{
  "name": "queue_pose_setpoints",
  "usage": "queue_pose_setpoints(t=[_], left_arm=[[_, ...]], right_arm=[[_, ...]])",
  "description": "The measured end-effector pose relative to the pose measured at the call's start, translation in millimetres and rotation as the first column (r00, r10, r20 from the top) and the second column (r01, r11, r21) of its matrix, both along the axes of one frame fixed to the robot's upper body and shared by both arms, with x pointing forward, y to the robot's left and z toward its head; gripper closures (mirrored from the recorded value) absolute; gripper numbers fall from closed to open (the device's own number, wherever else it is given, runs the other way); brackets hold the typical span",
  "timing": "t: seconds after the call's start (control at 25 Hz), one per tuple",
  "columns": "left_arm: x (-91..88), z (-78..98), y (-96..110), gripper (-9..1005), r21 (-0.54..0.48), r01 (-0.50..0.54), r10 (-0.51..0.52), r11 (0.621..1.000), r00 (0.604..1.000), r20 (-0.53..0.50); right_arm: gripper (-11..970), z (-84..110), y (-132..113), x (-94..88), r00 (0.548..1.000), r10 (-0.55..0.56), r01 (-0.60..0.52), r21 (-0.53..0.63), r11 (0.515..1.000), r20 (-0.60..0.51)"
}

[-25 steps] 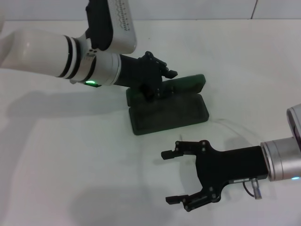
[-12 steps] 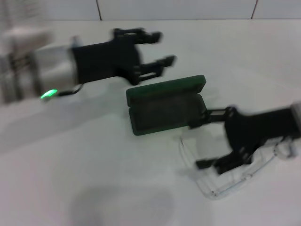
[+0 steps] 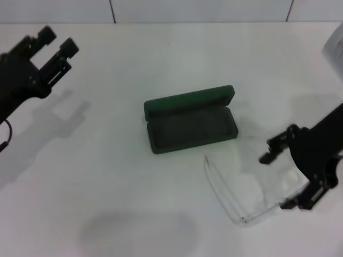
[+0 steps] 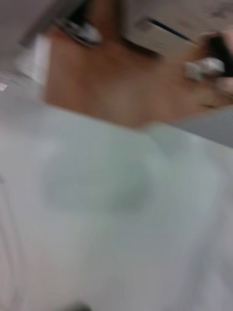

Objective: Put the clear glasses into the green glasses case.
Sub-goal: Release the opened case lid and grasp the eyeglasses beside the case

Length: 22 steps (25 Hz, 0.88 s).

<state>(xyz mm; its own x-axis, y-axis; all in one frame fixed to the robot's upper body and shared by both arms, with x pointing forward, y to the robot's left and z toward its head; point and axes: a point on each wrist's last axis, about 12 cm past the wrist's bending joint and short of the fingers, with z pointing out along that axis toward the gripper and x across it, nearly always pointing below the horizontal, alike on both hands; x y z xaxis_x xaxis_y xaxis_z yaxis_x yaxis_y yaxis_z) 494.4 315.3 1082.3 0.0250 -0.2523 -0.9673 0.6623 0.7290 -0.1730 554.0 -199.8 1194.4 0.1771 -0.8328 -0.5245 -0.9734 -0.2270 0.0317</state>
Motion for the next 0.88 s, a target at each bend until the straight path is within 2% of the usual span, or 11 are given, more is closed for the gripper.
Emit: queue_pose_setpoints(t=[0.12,0.24,0.56,0.88], left_arm=[[1.2,-10.8,-1,393,-0.018,-0.014,0.014,1.0,0.999,-0.035],[0.6,-15.8,-4,393,-0.011,-0.017,0.017,1.0,0.999,-0.039],[-1.4,-21.9,-11,392,-0.008,-0.011,0.011,1.0,0.999,-0.054],[-0.7,-25.6,-15,392,-0.015,-0.008,0.007,1.0,0.998,-0.068]], right_arm=[[82,0.0,17,-10.4,0.997,0.076,-0.074,-0.148,0.986,0.002],[83,-6.0,34,-14.1,0.993,0.121,-0.115,-0.242,0.963,0.013],[90,-25.8,54,-16.7,0.975,0.204,-0.165,-0.334,0.928,0.085],[118,-41.0,64,-15.6,0.959,0.259,-0.195,-0.398,0.896,0.112]])
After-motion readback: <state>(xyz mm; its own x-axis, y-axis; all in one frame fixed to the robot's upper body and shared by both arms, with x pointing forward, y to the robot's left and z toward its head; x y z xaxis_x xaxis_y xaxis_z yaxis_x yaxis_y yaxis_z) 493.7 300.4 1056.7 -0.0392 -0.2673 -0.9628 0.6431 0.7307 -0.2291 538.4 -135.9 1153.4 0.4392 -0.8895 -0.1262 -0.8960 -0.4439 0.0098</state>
